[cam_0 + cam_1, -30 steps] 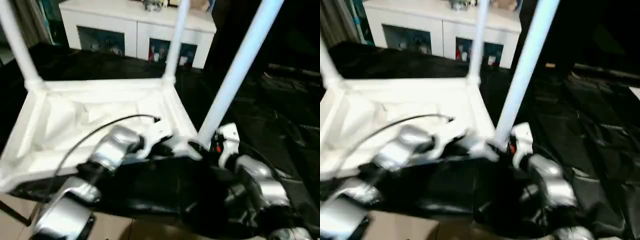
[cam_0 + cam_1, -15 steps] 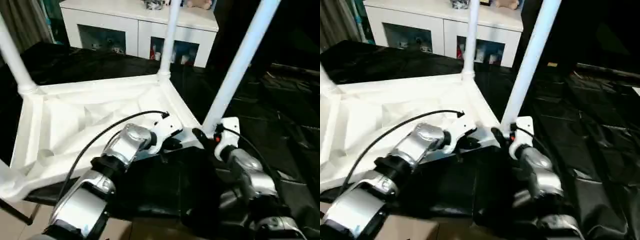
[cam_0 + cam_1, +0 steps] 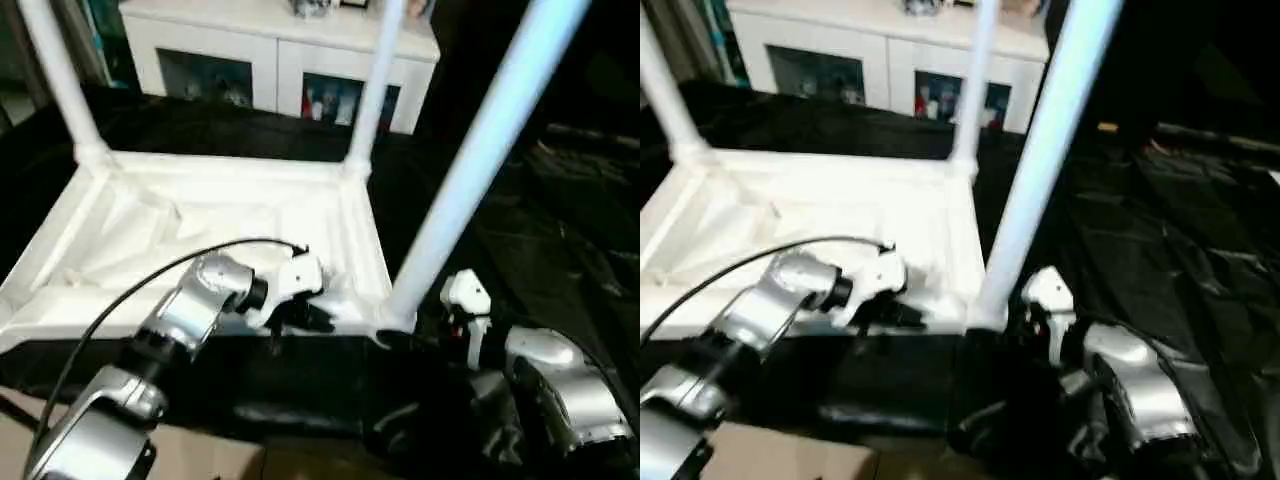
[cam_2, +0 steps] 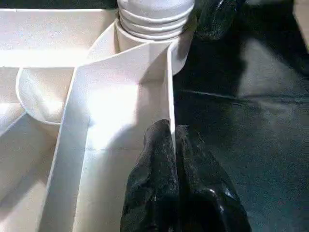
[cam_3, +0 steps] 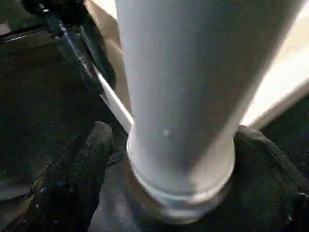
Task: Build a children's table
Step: Rotate leg to tighten
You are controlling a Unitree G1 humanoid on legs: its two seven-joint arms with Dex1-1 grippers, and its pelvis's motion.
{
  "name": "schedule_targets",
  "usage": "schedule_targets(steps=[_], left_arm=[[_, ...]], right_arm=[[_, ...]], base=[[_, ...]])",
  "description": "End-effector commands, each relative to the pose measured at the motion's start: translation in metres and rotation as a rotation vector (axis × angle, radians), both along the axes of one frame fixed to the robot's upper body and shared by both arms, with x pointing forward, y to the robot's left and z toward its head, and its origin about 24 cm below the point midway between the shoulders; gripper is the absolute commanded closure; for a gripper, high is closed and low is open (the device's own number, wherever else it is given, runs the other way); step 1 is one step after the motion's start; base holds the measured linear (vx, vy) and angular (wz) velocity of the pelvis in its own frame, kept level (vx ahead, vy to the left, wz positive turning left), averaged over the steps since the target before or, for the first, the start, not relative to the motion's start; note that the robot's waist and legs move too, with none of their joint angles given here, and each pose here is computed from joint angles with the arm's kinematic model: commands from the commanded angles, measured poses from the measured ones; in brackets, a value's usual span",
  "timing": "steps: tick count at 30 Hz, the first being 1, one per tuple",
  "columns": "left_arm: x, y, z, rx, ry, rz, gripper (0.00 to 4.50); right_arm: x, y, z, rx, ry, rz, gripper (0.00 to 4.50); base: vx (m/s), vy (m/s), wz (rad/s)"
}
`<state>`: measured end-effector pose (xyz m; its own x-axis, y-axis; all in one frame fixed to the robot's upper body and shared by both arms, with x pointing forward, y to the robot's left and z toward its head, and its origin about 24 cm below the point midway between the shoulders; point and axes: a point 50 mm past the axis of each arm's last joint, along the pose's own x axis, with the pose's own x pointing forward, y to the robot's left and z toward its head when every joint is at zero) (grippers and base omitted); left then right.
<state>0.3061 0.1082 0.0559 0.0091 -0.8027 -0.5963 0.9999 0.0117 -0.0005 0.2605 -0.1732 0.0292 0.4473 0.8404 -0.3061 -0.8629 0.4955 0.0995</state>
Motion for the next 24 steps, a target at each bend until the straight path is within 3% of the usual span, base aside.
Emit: schedule_targets(steps=[1,5,8,10,17,24], left_arm=[[-0.010,-0.006,-0.006,-0.010,0.041,-0.067,4.50],[-0.012,-0.003,-0.006,-0.005,0.043,-0.066,4.50],[-0.013,-0.002,-0.006,-0.002,0.046,-0.060,4.50],[-0.013,-0.002,-0.006,0.000,0.045,-0.057,4.50],[-0.012,0.000,-0.005,0.005,0.042,-0.044,4.50],[-0.012,0.000,-0.010,0.009,0.048,-0.017,4.50]], right_arm=[[-0.002,0.003,0.004,0.028,-0.005,0.031,0.72],[-0.001,0.006,0.006,0.069,0.003,0.029,0.72],[-0.001,0.011,0.004,0.097,0.036,0.044,1.05],[-0.001,0.011,0.002,0.096,0.046,0.047,1.08],[-0.003,0.010,-0.002,0.072,0.074,0.064,1.79],[-0.008,0.012,-0.010,0.054,0.099,0.064,1.87]], base=[[0.000,0.000,0.00],[0.000,0.000,0.00],[0.000,0.000,0.00],[0.000,0.000,0.00],[0.000,0.000,0.00],[0.000,0.000,0.00]])
